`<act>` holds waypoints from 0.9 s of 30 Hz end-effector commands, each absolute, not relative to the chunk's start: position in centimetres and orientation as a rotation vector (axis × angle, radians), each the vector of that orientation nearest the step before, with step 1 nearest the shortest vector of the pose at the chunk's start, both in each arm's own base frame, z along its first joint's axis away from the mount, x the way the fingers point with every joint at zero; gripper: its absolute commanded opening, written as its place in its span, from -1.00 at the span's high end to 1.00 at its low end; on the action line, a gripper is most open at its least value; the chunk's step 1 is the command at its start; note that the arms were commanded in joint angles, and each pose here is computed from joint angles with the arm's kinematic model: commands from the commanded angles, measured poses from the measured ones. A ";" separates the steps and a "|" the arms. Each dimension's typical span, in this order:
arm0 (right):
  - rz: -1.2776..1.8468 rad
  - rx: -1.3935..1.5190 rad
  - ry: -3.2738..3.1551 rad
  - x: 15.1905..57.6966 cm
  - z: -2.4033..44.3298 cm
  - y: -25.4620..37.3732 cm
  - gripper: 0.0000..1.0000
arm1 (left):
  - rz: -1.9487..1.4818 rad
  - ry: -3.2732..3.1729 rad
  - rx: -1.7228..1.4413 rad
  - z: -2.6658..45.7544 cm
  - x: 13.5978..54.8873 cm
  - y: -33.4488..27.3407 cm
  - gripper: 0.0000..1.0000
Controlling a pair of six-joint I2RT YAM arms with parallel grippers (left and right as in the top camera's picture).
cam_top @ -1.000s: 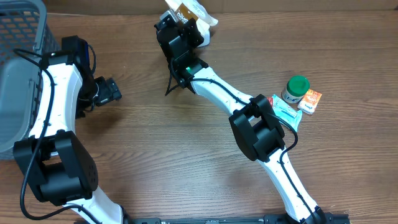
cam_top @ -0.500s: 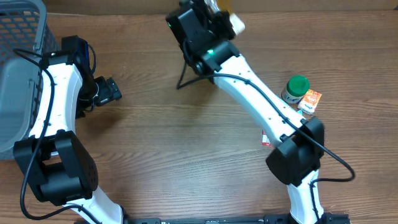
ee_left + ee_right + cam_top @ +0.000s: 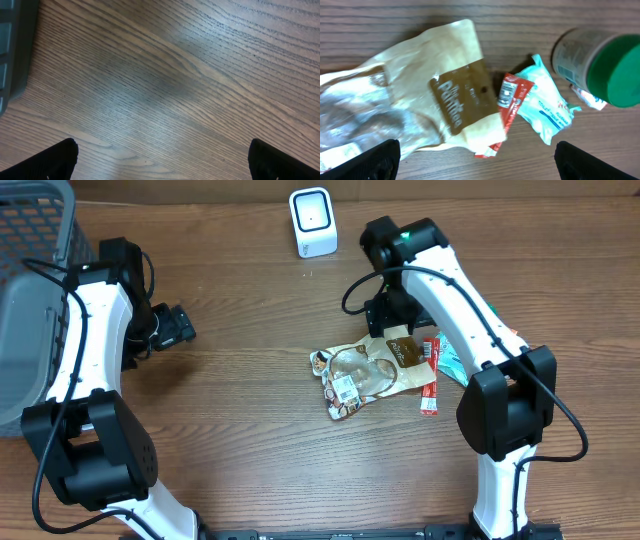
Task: Scan the item barcode
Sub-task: 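Carry the PanTree bag right and release it beside the red stick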
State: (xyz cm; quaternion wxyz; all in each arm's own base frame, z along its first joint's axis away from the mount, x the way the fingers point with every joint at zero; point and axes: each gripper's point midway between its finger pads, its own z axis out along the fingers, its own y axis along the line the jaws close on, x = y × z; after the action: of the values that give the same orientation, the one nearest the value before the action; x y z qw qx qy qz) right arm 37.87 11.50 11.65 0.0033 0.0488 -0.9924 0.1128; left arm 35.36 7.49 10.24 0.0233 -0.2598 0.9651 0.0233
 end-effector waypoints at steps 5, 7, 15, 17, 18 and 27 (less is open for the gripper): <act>0.292 0.093 -3.168 39.1 11.6 11.7 -1.00 | 0.081 2.959 -0.786 11.2 35.7 7.6 -1.00; 0.265 0.086 -3.227 40.5 11.6 12.3 -1.00 | 0.081 2.959 -0.786 11.2 35.7 7.6 -1.00; 0.188 0.065 -3.383 44.1 12.1 13.7 -1.00 | 0.081 2.958 -0.786 11.2 35.7 7.6 -1.00; 0.179 0.062 -3.399 44.4 12.1 13.8 -1.00 | 0.081 2.959 -0.786 11.2 35.7 7.6 -0.99; 0.174 0.061 -3.408 44.7 12.2 13.9 -1.00 | 0.081 2.958 -0.786 11.2 35.7 7.6 -0.99; 0.166 0.059 -3.422 45.0 12.3 14.0 -1.00 | 0.081 2.959 -0.786 11.2 35.7 7.6 -0.99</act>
State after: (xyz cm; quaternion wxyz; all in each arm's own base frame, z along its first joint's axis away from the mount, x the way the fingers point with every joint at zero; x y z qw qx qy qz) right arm 44.83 14.07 12.07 -0.1376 0.0228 -0.9889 0.0510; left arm 35.36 7.49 10.24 0.0233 -0.2598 0.9651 0.0233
